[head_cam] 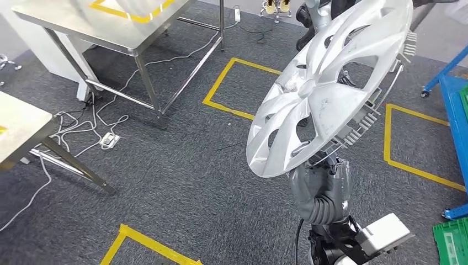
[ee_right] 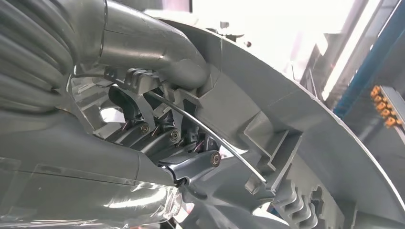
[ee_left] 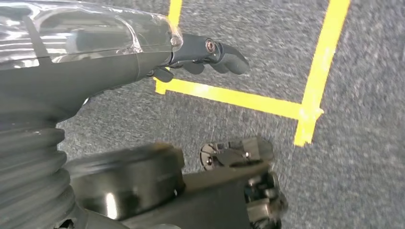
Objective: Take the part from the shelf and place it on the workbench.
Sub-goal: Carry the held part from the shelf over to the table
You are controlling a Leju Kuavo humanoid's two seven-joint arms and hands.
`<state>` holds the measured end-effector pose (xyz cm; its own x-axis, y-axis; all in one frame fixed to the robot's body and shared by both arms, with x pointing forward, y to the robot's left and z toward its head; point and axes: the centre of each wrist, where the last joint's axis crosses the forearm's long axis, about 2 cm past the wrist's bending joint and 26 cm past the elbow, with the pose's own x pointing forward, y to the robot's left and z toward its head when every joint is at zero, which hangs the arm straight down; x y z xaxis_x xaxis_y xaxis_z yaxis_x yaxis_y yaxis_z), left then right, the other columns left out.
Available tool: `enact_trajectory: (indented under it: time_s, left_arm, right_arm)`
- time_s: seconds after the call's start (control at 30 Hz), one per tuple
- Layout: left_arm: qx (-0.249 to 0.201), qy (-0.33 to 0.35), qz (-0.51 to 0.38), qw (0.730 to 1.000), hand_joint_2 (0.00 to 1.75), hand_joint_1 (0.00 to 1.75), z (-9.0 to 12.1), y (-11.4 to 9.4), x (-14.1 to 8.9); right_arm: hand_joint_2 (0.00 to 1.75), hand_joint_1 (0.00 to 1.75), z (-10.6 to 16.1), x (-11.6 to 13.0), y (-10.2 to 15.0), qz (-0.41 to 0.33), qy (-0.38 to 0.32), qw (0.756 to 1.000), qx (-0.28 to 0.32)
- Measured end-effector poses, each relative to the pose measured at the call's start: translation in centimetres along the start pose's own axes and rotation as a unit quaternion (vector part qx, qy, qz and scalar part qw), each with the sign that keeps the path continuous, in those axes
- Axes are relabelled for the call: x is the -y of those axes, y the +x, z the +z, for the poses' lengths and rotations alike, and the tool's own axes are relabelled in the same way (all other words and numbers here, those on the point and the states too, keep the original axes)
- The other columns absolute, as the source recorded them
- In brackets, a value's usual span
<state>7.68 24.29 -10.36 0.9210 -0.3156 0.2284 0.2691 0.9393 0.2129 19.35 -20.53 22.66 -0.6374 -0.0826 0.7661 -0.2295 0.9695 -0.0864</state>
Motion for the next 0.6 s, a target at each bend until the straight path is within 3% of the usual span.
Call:
enact_trajectory:
  time_s: [0.37,0.6]
  left_arm:
    - [-0.007,0.01,0.007,1.0,1.75,0.0,-0.14,-0.22,-0.59]
    - [0.018,0.012,0.006,1.0,1.75,0.0,-0.1,-0.23,-0.46]
  right_arm:
    - [1.75,1.75,-0.46,-0.16,-0.31,-0.001,0.013,1.0,0.007]
    - [1.75,1.75,-0.61,-0.22,-0.36,-0.004,0.015,1.0,0.021]
